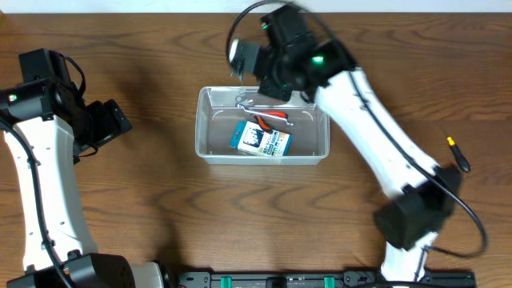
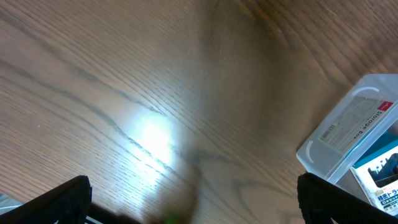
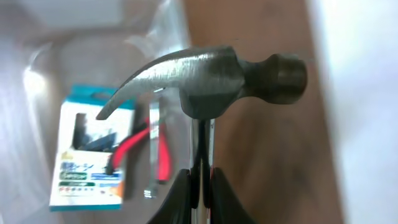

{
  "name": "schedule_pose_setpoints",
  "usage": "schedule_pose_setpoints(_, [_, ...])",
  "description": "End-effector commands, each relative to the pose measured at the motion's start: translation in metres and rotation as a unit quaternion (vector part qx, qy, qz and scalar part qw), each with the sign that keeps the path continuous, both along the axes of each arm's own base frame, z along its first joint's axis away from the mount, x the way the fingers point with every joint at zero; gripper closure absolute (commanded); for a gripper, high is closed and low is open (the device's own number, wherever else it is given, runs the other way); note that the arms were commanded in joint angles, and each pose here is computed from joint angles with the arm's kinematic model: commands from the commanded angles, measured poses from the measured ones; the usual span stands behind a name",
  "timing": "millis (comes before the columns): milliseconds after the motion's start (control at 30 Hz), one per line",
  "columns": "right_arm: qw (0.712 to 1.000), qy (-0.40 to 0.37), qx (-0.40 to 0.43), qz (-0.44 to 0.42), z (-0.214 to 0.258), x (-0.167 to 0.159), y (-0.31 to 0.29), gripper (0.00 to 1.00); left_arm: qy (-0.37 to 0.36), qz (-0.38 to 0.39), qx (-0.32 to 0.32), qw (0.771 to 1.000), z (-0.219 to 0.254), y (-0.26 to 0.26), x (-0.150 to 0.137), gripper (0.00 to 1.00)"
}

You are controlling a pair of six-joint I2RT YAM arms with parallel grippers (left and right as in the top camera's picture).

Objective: Pack container
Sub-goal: 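Carry the hammer into the container and release it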

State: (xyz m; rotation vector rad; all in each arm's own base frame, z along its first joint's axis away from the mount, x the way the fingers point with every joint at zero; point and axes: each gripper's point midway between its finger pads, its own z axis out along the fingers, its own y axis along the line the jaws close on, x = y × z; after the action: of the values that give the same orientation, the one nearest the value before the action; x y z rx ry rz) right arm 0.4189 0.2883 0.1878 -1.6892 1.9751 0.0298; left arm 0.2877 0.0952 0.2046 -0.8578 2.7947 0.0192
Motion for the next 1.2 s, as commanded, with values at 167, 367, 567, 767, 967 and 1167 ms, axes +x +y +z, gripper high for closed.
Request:
schedule_pose_setpoints(167, [0.988,0.127,-0.047,0.073,-0.101,-0.028,0.018,0.99,-0.003,0.006,0.001,1.000,0.003,0.002,0.001,0.02])
schedule_pose_setpoints(367, [0.986,0.139,-0.054,0.072,-0.114,-0.029,0.017,0.59,-0.003,0.006,0.001,1.000,0.003,0.002,0.001,0.02])
schedule_pose_setpoints(567, [0.986,0.142,-0.055,0.065,-0.112,-0.030,0.015,0.28,-0.002,0.007,0.001,1.000,0.003,0.002,0.001,0.02])
schedule_pose_setpoints(767, [0.996,0.084,-0.042,0.001,-0.054,-0.013,-0.001,0.27,-0.003,0.006,0.001,1.000,0.003,0.002,0.001,0.02])
schedule_pose_setpoints(967, [0.978,-0.064,-0.036,-0.195,0.067,0.027,-0.112,0.20,-0.003,0.006,0.001,1.000,0.003,0.002,0.001,0.02])
schedule_pose_setpoints(1167, [0.909,-0.075,0.022,-0.409,0.125,0.018,-0.281,0.08,-0.003,0.006,0.001,1.000,0.003,0.002,0.001,0.02])
